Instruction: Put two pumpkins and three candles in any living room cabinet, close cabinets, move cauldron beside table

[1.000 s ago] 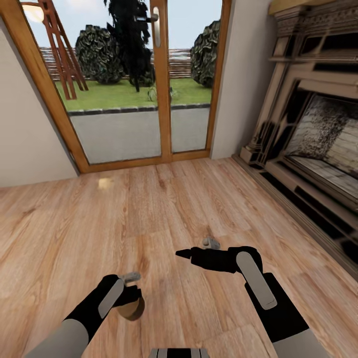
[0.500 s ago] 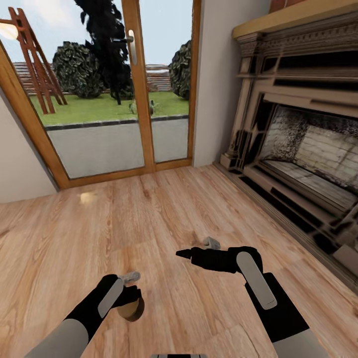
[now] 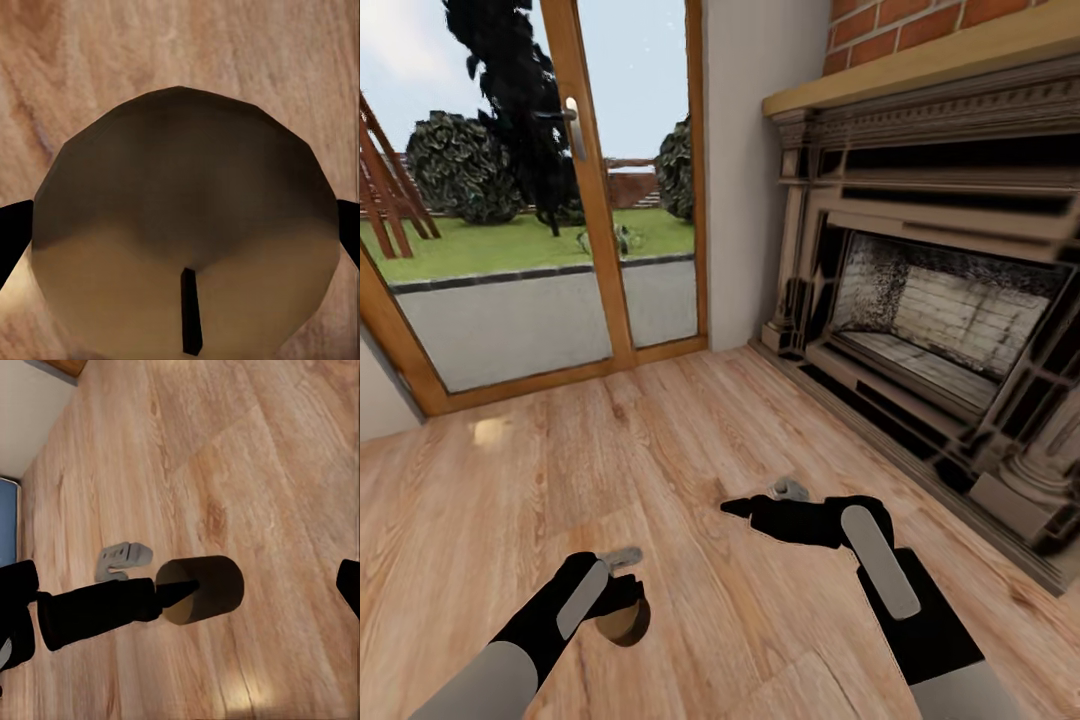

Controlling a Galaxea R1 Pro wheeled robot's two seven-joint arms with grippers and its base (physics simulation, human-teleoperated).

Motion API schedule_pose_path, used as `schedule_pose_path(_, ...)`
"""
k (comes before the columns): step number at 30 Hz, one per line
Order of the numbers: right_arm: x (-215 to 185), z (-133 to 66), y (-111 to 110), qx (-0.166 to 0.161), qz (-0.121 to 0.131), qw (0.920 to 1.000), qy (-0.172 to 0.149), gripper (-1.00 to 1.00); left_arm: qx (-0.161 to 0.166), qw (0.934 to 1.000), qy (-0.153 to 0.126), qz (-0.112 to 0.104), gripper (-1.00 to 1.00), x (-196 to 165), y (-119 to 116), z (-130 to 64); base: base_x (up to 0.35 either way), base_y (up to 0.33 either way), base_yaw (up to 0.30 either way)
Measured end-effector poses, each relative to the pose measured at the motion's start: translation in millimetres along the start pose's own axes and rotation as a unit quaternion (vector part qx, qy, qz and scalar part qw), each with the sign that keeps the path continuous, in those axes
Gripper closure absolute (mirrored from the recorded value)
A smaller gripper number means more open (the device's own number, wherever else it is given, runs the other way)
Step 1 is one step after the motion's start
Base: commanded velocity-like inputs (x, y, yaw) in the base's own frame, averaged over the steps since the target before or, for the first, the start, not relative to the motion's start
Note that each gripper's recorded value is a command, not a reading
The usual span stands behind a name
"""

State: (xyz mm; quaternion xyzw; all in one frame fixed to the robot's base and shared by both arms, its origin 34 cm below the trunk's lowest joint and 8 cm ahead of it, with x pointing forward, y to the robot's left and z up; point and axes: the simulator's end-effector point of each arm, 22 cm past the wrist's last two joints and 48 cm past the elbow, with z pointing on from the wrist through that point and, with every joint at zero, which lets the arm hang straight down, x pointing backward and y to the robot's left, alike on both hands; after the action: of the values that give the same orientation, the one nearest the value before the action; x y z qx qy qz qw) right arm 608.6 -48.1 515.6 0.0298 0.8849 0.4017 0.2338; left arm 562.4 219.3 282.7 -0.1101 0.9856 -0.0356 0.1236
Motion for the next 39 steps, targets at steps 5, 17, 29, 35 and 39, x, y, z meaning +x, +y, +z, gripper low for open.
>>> schedule_pose_path(5,-10,-9.5,0,0.0,0.005,0.9999,-0.013,-1.0,0.0,1.0,-0.007,0.001,1.0,-5,0,-6.5,0.0,0.0,-0.103)
schedule_pose_path(17,-20,-24.5,-41,0.121,0.006,0.9924,-0.023,-1.0,-0.068,0.9975,-0.02,-0.006,1.0,-22,50,-23.6,0.0,0.0,-0.006)
schedule_pose_path(29,-6,-46.5,-137,0.314,0.053,0.9478,-0.001,-1.0,-0.073,0.9972,-0.013,-0.007,1.0,-30,50,-39.9,0.0,0.0,0.008)
schedule_pose_path(35,37,-47.9,-218,0.414,0.088,0.9061,0.001,-1.0,-0.083,0.9963,-0.015,-0.012,1.0,-29,57,-44.0,0.0,0.0,0.073)
schedule_pose_path(39,54,-42.1,-227,0.41,0.087,0.9077,0.016,-1.0,-0.093,0.9947,-0.03,-0.031,1.0,-27,66,-40.3,0.0,0.0,0.083)
